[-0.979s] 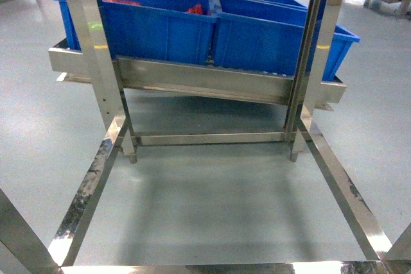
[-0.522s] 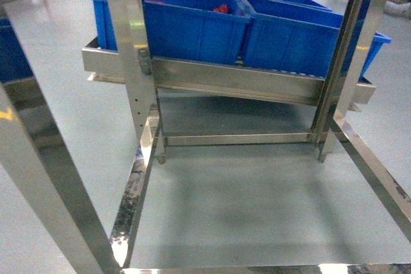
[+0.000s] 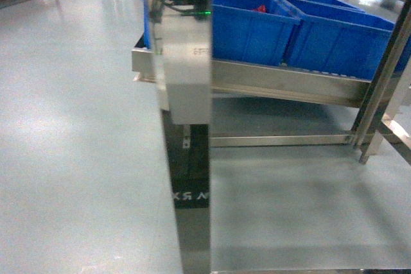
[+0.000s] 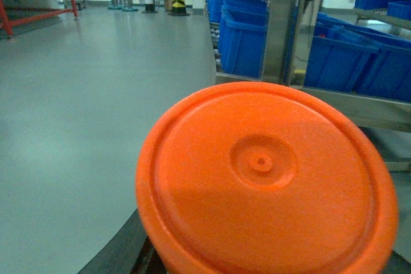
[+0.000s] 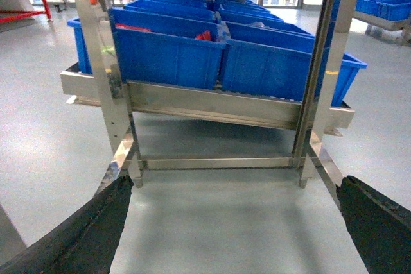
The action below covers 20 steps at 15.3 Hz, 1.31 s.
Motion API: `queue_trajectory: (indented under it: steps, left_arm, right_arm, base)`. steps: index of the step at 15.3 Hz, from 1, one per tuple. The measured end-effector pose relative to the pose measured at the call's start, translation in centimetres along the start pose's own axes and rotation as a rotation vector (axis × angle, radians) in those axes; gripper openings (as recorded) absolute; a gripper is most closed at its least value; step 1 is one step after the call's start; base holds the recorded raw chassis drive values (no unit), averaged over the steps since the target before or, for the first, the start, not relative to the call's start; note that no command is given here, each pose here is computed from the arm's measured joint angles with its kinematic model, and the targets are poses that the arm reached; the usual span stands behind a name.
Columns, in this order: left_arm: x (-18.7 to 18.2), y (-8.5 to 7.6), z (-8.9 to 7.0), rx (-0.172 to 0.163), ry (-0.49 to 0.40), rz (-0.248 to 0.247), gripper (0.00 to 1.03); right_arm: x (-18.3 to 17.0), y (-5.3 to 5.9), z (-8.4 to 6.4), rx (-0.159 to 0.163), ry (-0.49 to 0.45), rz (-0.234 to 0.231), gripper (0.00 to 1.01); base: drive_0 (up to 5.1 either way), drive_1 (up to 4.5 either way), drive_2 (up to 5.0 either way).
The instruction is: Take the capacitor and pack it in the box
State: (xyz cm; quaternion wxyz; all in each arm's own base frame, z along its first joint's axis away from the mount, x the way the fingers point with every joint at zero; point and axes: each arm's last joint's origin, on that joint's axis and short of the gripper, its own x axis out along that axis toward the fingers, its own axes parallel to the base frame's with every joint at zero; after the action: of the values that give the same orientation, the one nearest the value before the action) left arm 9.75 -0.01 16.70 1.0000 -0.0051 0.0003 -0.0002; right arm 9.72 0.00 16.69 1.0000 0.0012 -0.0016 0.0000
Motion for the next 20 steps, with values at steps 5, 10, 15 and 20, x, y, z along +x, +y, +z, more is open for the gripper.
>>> queue_trajectory:
  steps: [5, 10, 15, 20]
  left_arm:
    - [0.00, 0.00, -0.01, 0.000, 0.001, 0.000, 0.44]
    - [0.00, 0.00, -0.03, 0.000, 0.003, 0.000, 0.44]
    - [0.00, 0.00, -0.04, 0.000, 0.005, 0.000, 0.44]
    - [0.00, 0.00, -0.03, 0.000, 0.003, 0.000, 0.44]
  right_arm:
    - [0.00, 0.00, -0.02, 0.000, 0.002, 0.000, 0.98]
    - [0.00, 0.00, 0.00, 0.000, 0.000, 0.000, 0.98]
    - [0.00, 0.00, -0.01, 0.000, 0.001, 0.001, 0.98]
    - [0.00, 0.00, -0.02, 0.000, 0.002, 0.000, 0.98]
  base:
    - [-5.1, 2.31, 2.3]
    - [-5.1, 2.31, 2.3]
    - [-4.9, 2.43, 2.4]
    - [-4.9, 2.46, 2.5]
